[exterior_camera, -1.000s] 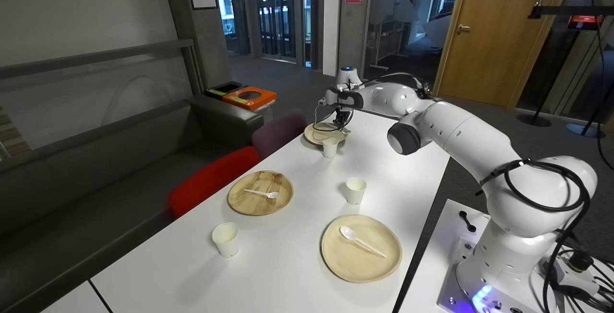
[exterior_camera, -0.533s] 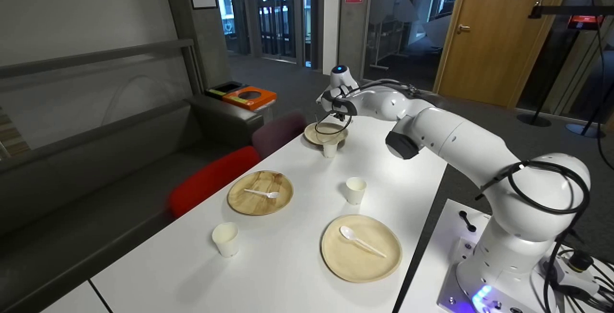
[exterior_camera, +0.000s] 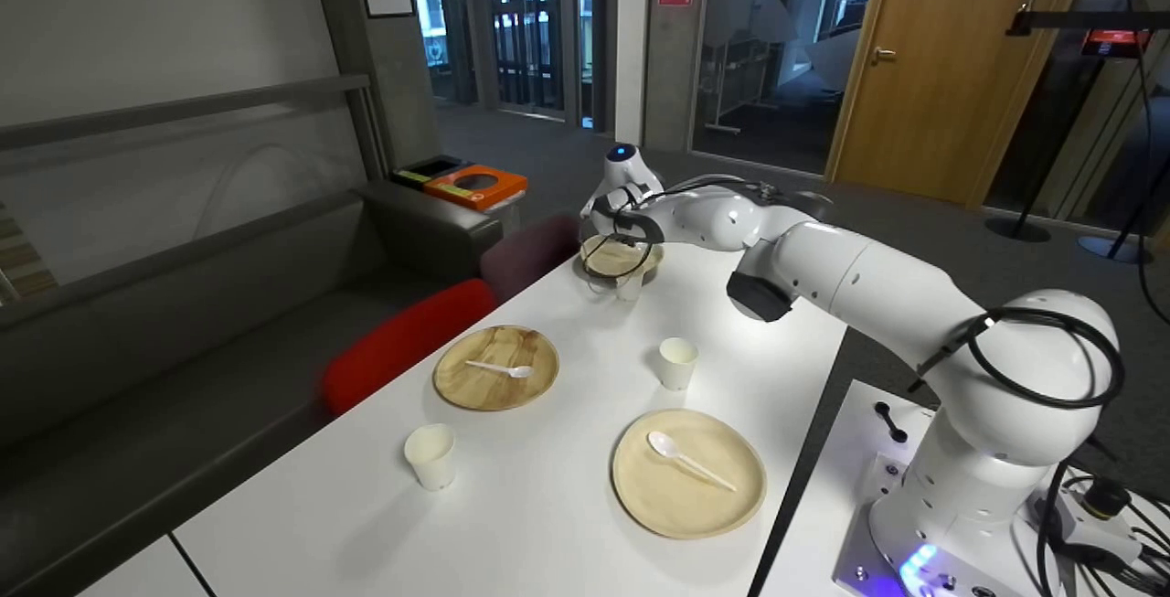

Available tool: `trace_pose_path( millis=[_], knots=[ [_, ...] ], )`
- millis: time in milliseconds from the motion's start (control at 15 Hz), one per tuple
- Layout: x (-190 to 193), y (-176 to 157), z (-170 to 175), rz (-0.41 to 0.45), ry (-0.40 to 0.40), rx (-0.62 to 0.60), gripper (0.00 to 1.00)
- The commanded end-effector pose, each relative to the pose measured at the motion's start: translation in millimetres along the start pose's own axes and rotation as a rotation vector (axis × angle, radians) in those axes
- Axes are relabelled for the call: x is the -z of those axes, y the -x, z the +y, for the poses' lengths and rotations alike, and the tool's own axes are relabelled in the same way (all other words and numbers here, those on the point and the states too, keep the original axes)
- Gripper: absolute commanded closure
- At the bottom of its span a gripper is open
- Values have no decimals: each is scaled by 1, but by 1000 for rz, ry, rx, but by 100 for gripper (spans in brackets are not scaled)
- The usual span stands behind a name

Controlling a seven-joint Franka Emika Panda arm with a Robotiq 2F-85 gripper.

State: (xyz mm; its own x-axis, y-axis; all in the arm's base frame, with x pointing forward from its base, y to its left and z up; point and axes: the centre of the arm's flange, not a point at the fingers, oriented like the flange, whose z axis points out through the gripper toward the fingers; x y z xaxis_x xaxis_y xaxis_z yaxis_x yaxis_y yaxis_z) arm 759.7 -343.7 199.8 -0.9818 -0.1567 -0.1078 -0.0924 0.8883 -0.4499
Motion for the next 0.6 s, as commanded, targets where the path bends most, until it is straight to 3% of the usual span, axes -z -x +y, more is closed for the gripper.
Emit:
trace_pose_path(
  millis=[0,533],
  knots=[
    [-29,70,-11,-32,13,34,98],
    [-37,60,-22,-30,34,6,98]
  ],
)
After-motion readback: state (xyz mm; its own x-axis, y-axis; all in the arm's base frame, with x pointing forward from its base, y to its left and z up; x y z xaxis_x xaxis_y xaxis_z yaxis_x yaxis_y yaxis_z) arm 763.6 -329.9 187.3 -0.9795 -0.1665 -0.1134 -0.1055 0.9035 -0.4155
